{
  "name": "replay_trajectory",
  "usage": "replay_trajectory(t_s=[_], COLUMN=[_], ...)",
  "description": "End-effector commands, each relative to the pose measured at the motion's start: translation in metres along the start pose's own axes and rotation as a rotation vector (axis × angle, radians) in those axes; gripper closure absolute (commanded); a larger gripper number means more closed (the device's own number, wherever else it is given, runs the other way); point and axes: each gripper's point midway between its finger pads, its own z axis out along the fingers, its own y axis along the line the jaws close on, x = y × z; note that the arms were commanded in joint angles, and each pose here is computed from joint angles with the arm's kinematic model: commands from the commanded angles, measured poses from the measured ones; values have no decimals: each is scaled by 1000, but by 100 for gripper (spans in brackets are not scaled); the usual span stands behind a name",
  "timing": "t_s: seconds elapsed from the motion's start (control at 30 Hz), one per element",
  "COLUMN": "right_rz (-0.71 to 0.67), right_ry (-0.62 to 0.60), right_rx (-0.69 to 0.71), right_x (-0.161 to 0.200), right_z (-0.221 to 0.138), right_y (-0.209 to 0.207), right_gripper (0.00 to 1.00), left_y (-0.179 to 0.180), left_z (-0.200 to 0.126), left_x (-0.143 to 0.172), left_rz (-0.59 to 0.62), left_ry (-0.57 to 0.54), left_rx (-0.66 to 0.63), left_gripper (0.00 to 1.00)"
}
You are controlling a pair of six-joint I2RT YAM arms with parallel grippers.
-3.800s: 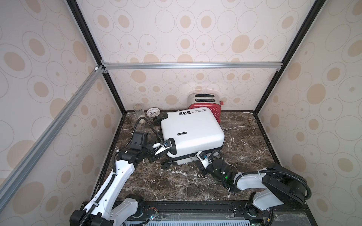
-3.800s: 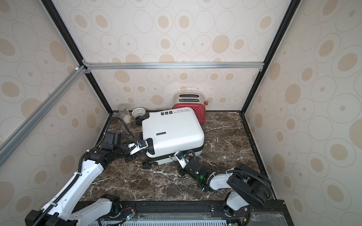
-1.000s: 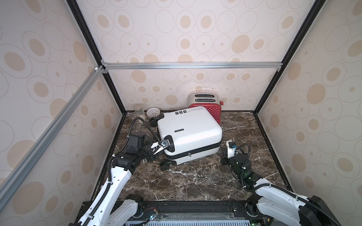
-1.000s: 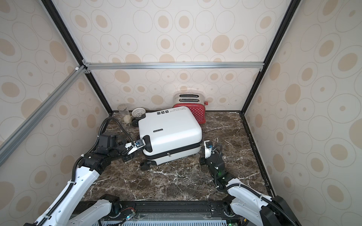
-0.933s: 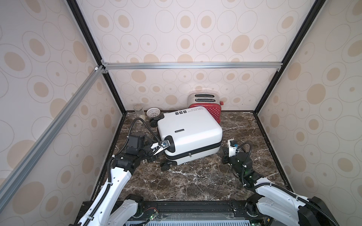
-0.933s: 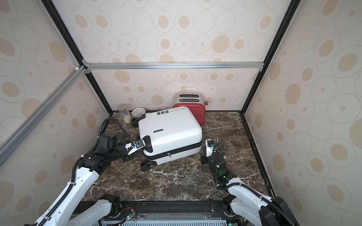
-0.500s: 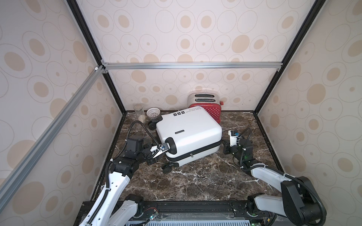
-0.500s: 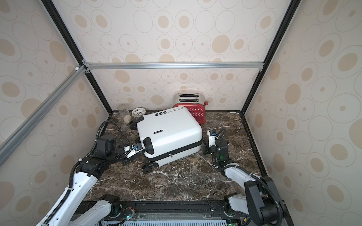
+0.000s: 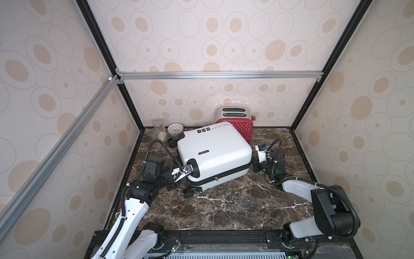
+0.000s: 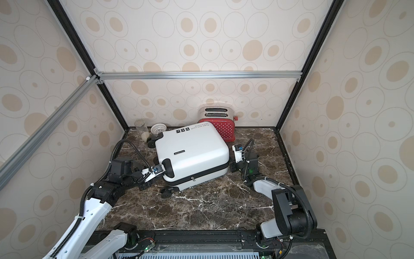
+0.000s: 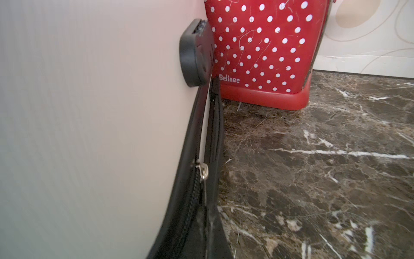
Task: Open the suitcase zippers
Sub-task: Unzip the zipper on the suitcase, then adjust the suitcase at the center of the board.
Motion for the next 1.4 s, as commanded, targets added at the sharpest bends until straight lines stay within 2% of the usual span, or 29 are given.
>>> replay_trajectory(t_s=[0.0,0.23,0.33,0.4,0.47,0.5,0.57,0.63,0.73,0.97,1.2,1.27,1.37], right_rz=[-26,-13,-13,-4,2,6,12,24,16,-5,4,13,40], right_ry=[-104,-135,-145,-129,-111,-104,-93,-90,-96,-90,-81,-77,-66], right_rx=[-33,-222,-230,-223,-223,-219,-208,-213,-215,-192,-196,-190,-184], right_x=[-40,-57,-53,-43,-33,-29,-23,-21,-20,-9,9,16,28], right_z=[6,20,10,3,-2,-3,-3,-2,-5,-19,-34,-42,-52], right_y=[-4,17,24,27,30,30,28,29,36,52,79,85,94], right_gripper=[100,100,100,100,100,100,100,100,100,100,100,100,100], left_y=[40,61,68,74,77,77,77,79,87,124,123,127,118], left_z=[-22,-22,-23,-25,-27,-28,-33,-38,-46,-53,4,19,41], left_x=[-6,34,34,33,25,19,-5,-30,-56,-88,-141,-156,-179], left_rz=[-41,-54,-75,-101,-125,-139,-190,-236,-299,-371,-317,-353,-326], left_ry=[6,165,174,178,160,137,38,-75,-194,-236,-163,-171,-198], left_rx=[-201,-401,-425,-445,-429,-411,-363,-332,-317,-356,-271,-254,-186], left_gripper=[100,98,95,80,55,49,32,25,23,22,23,23,24])
